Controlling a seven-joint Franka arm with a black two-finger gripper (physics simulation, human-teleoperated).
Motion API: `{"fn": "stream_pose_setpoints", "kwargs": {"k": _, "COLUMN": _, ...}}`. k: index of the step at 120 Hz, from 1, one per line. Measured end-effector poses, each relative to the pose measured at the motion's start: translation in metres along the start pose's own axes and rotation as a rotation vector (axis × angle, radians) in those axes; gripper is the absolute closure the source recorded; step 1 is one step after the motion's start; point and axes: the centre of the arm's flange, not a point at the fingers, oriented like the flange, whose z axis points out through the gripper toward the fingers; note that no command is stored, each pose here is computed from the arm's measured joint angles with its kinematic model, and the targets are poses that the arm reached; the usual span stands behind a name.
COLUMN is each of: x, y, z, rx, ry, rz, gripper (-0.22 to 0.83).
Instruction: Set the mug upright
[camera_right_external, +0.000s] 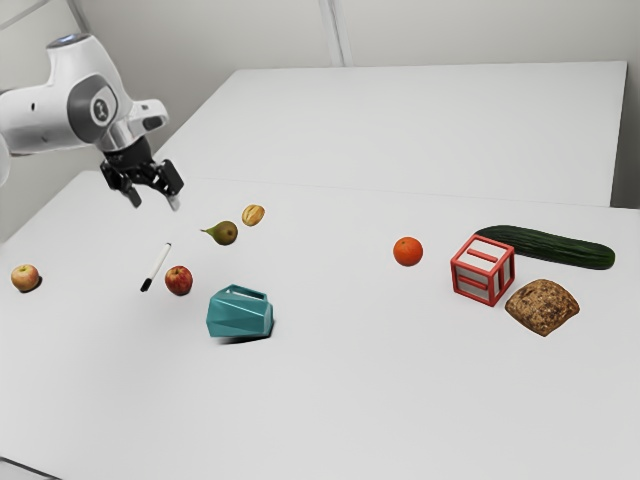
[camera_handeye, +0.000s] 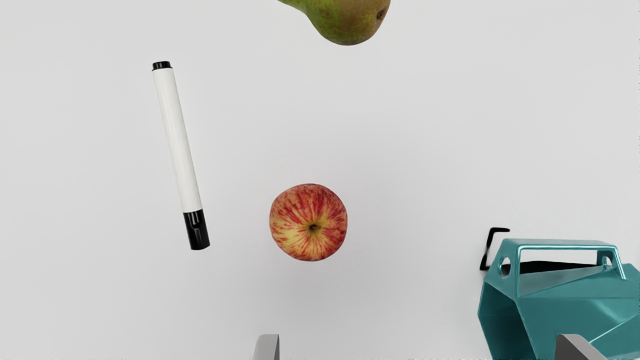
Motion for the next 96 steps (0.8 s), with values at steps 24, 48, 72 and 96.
{"fn": "stream_pose_setpoints", "kwargs": {"k": 24, "x": -0.022, "y": 0.003, "z": 0.034, "rx": -0.069, "ry": -0.020, "rz": -0.009, "gripper": 0.00}}
{"fn": "stream_pose_setpoints", "kwargs": {"k": 48, "x": -0.043, "y": 0.007, "z": 0.084, "rx": -0.260, "ry": -0.048, "rz": -0.078, "gripper": 0.00}}
{"fn": "stream_pose_setpoints", "kwargs": {"k": 72, "x": -0.052, "y": 0.015, "z": 0.120, "rx": -0.430, "ry": -0.073, "rz": -0.109, "gripper": 0.00}}
{"fn": "stream_pose_setpoints", "kwargs": {"k": 96, "x": -0.056, "y": 0.020, "z": 0.151, "rx": -0.553, "ry": -0.091, "rz": -0.122, "gripper": 0.00}}
